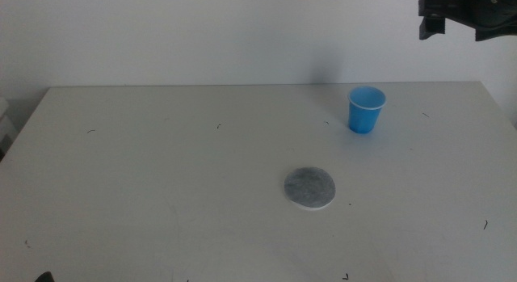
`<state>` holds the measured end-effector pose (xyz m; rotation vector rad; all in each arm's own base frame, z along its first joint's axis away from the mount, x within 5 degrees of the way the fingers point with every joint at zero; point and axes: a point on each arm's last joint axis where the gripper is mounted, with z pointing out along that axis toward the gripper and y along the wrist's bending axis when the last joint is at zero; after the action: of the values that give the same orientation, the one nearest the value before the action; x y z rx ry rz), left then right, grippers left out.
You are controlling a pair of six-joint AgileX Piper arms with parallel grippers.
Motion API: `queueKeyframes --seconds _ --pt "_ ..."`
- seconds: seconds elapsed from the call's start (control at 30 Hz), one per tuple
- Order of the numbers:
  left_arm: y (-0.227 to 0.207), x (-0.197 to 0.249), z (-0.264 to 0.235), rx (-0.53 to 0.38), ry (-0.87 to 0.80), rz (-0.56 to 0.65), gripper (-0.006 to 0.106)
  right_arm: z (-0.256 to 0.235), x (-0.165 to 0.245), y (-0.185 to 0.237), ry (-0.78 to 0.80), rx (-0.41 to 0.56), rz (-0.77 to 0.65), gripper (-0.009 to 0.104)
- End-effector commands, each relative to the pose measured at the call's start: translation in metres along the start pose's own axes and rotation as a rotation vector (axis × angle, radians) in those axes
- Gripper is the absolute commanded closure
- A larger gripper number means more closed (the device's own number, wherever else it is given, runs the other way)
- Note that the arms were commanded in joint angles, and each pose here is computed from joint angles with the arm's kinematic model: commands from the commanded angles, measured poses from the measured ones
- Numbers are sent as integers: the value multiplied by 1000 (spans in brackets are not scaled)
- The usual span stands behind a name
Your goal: Place an empty cup on a cup mat.
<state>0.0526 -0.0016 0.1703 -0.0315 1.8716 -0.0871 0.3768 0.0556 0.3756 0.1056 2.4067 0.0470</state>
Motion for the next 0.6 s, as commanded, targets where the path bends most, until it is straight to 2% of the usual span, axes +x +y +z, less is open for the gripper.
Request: queueKeyframes --seconds 0.0,0.17,0.57 --pt "-1 -8 -2 11 -83 -11 -5 -13 -24 4 -97 -26 -13 11" --pt "-1 -8 -2 11 -83 -11 -5 18 -37 11 -81 -25 -12 11" --pt "-1 -8 -2 11 -83 -11 -5 105 -36 24 29 -41 -18 12"
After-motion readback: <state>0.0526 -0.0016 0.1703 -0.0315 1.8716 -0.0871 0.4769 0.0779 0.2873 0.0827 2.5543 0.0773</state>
